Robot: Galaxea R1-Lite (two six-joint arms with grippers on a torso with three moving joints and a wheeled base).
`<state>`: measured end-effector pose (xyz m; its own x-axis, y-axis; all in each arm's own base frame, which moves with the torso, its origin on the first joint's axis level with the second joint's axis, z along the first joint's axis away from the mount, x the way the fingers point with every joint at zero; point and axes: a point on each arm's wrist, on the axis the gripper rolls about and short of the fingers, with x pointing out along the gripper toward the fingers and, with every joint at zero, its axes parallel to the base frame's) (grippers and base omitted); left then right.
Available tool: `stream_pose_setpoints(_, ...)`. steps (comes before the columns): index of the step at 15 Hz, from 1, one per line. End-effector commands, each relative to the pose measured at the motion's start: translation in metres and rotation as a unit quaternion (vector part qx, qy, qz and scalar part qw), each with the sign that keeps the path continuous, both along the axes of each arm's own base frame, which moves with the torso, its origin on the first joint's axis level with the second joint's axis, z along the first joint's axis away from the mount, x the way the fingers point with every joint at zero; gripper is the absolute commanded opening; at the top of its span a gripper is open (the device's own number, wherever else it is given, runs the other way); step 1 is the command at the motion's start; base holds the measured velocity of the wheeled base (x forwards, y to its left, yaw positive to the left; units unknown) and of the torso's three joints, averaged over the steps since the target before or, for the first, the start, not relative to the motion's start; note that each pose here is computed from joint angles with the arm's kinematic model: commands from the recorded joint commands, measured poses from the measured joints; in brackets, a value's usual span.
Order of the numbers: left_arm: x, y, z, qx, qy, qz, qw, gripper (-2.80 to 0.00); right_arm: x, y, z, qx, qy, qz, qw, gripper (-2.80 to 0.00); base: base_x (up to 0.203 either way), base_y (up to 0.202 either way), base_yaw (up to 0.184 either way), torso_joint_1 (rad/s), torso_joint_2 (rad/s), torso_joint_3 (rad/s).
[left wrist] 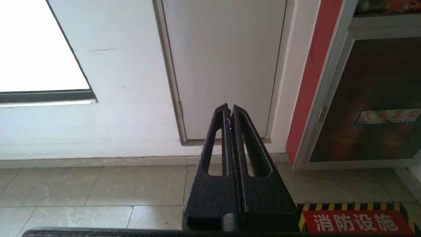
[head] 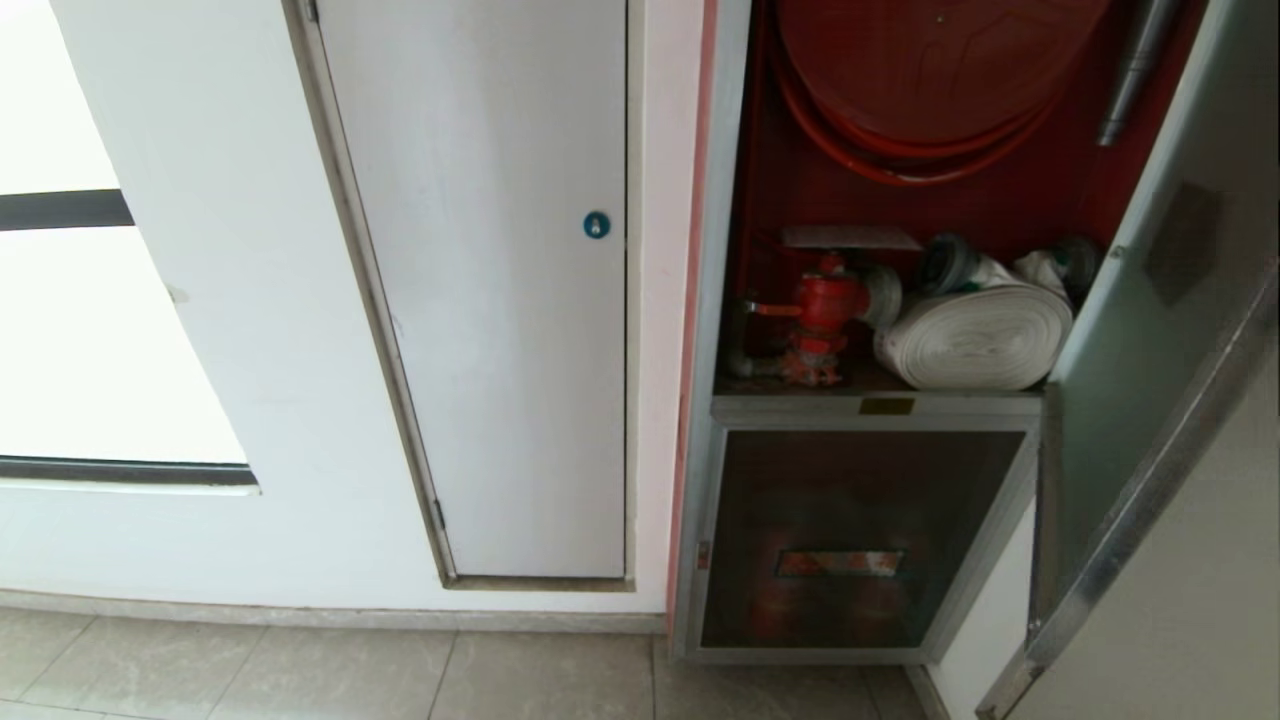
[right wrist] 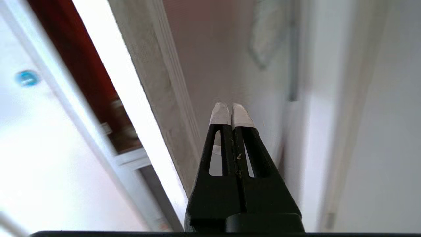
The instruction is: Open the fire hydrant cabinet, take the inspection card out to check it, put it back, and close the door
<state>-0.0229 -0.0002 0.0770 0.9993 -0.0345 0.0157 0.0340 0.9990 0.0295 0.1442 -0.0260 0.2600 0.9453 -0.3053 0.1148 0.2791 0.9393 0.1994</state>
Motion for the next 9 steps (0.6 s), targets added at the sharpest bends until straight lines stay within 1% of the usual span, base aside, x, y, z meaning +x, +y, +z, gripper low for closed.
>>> stream_pose_setpoints(1, 0.001, 0.0, -0.003, 0.0, 0.006, 0.0, 1.0, -2.8, 0.032, 0.0, 0.0, 0.012, 0.022, 0.039, 0.999, -2.8, 0.0, 0.0, 0.0, 0.0, 0.0, 0.0)
stream_pose_setpoints(5, 0.001, 0.0, -0.003, 0.0, 0.006, 0.0, 1.0, -2.8, 0.075, 0.006, 0.003, 0.036, 0.036, 0.107, 0.993, -2.8, 0.0, 0.0, 0.0, 0.0, 0.0, 0.0)
stream_pose_setpoints(9, 0.001, 0.0, -0.003, 0.0, 0.006, 0.0, 1.0, -2.8, 0.126, 0.017, 0.006, 0.054, 0.043, 0.169, 0.983, -2.8, 0.0, 0.0, 0.0, 0.0, 0.0, 0.0)
